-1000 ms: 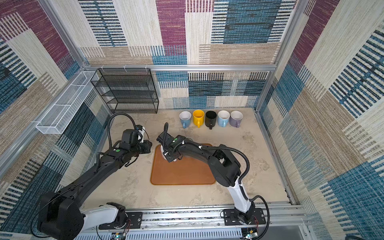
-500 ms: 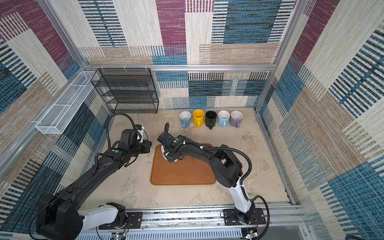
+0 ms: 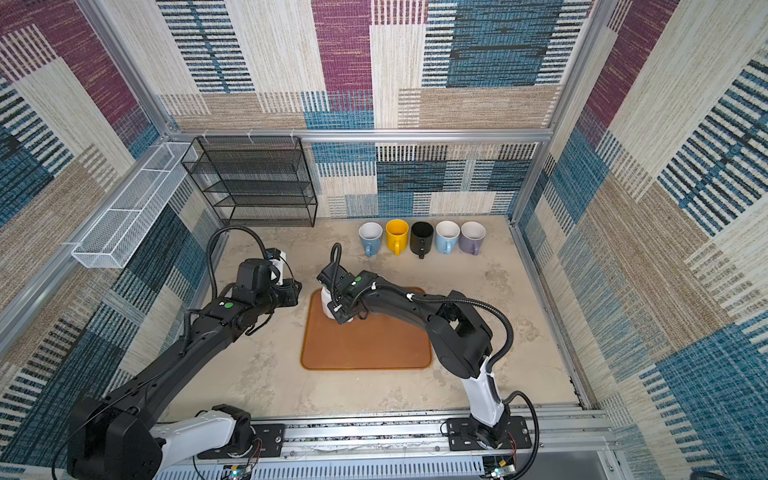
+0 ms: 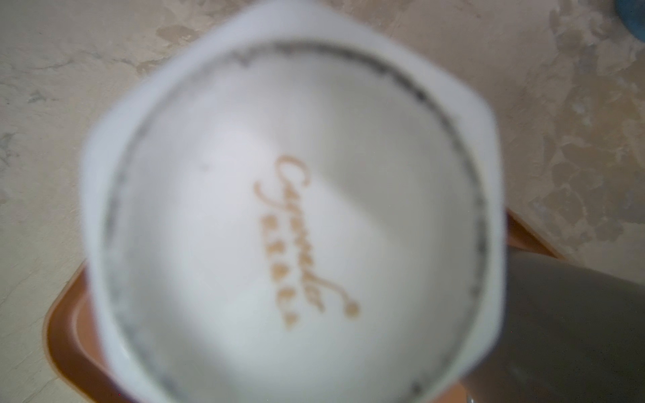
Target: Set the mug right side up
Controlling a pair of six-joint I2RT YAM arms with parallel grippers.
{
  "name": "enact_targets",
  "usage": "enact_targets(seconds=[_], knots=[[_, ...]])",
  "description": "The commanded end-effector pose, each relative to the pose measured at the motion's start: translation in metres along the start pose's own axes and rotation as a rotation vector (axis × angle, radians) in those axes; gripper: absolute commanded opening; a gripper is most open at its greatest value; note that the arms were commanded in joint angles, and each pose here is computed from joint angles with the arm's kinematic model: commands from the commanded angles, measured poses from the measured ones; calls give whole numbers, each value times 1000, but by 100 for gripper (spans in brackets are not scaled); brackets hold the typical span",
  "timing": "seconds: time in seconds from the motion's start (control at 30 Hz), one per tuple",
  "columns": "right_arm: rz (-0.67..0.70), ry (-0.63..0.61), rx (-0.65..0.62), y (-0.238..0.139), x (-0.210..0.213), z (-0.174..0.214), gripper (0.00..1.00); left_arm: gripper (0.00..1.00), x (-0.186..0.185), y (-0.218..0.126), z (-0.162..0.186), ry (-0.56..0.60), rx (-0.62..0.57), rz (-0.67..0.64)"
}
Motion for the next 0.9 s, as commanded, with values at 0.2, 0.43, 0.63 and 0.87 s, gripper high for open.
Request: enact_targets(seconds=[0.2,0.43,0.63,0.87], knots=[[-162,27,-174,-19,4,-28,2,30,-3,-7,-1,17,-12,24],[-277,65,-283,-41,-4,-43,0,30,-7,-16,-6,30,-44,64],[-358,96,-366,-62,-11,-56,0,31,-12,-21,-8,27,-69,114],[-474,140,-477,-90,-22,-66,0,31,-18,-29,-13,-1,-120,217]])
Point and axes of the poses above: each gripper's point midway between its finger pads, its own y axis out along the fingers, its own x axis along the line the jaws close on, z = x × y, the point moved 5 cm from there along -y, back along the fingers, and after that the axes turned 7 degrees about y, right-handed, at the moved point
